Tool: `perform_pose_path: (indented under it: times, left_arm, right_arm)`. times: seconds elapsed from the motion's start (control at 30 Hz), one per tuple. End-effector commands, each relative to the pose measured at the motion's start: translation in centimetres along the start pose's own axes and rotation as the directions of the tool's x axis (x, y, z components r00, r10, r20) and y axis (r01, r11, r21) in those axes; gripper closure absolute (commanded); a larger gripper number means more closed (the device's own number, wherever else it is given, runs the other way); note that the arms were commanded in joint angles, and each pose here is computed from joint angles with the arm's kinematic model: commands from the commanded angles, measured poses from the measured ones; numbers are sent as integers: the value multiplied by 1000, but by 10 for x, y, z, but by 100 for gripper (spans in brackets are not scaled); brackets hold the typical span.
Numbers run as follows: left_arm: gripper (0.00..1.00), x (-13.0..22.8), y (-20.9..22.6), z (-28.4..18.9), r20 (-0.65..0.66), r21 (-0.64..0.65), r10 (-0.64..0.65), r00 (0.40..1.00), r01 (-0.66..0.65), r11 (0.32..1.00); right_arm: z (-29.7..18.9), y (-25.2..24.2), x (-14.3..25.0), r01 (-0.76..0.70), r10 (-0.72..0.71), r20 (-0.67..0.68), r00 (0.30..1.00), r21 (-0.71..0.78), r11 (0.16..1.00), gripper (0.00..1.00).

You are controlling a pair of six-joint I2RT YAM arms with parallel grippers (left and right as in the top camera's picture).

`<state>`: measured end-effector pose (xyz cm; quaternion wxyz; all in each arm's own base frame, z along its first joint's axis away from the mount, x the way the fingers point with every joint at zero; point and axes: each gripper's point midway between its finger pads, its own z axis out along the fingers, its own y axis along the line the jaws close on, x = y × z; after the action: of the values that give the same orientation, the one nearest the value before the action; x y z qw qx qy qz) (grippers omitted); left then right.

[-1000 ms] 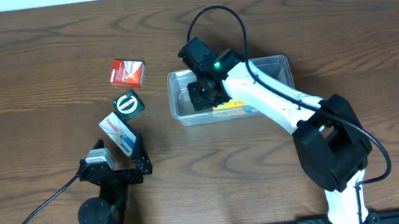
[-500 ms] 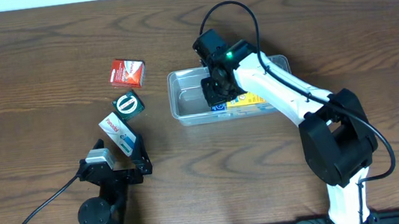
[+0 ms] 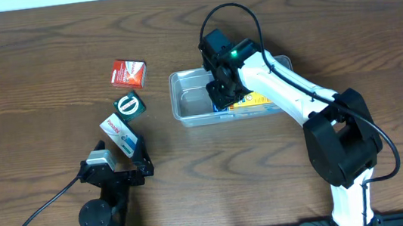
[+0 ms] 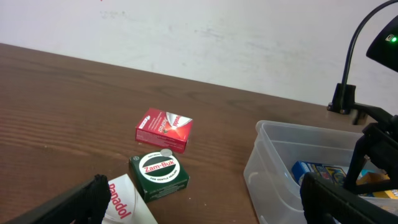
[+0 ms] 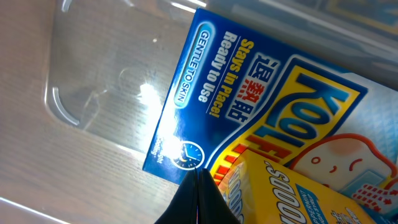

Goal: Pack container
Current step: 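Open the right gripper and lift it out of the container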

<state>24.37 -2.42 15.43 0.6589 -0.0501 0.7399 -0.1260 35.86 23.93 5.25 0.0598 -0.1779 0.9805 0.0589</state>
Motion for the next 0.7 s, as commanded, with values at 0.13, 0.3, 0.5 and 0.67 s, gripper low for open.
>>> perform_pose_path:
  times: [0.13, 0.3, 0.5, 0.67]
  left_arm:
    - [2, 16, 2, 1, -52, 4, 5, 999, -5, 1000]
    - [2, 16, 2, 1, -52, 4, 5, 999, -5, 1000]
    - [2, 16, 2, 1, -52, 3, 5, 999, -5, 1000]
    - [2, 16, 2, 1, -52, 4, 5, 999, -5, 1000]
  right_arm:
    - [1, -7, 3, 80, -80, -17, 997, 4, 997, 99]
    - [1, -7, 6, 101, -101, -28, 994, 4, 995, 99]
    - [1, -1, 4, 105, -106, -18, 994, -31, 994, 93]
    - [-10, 9, -10, 87, -86, 26, 996, -70, 994, 82]
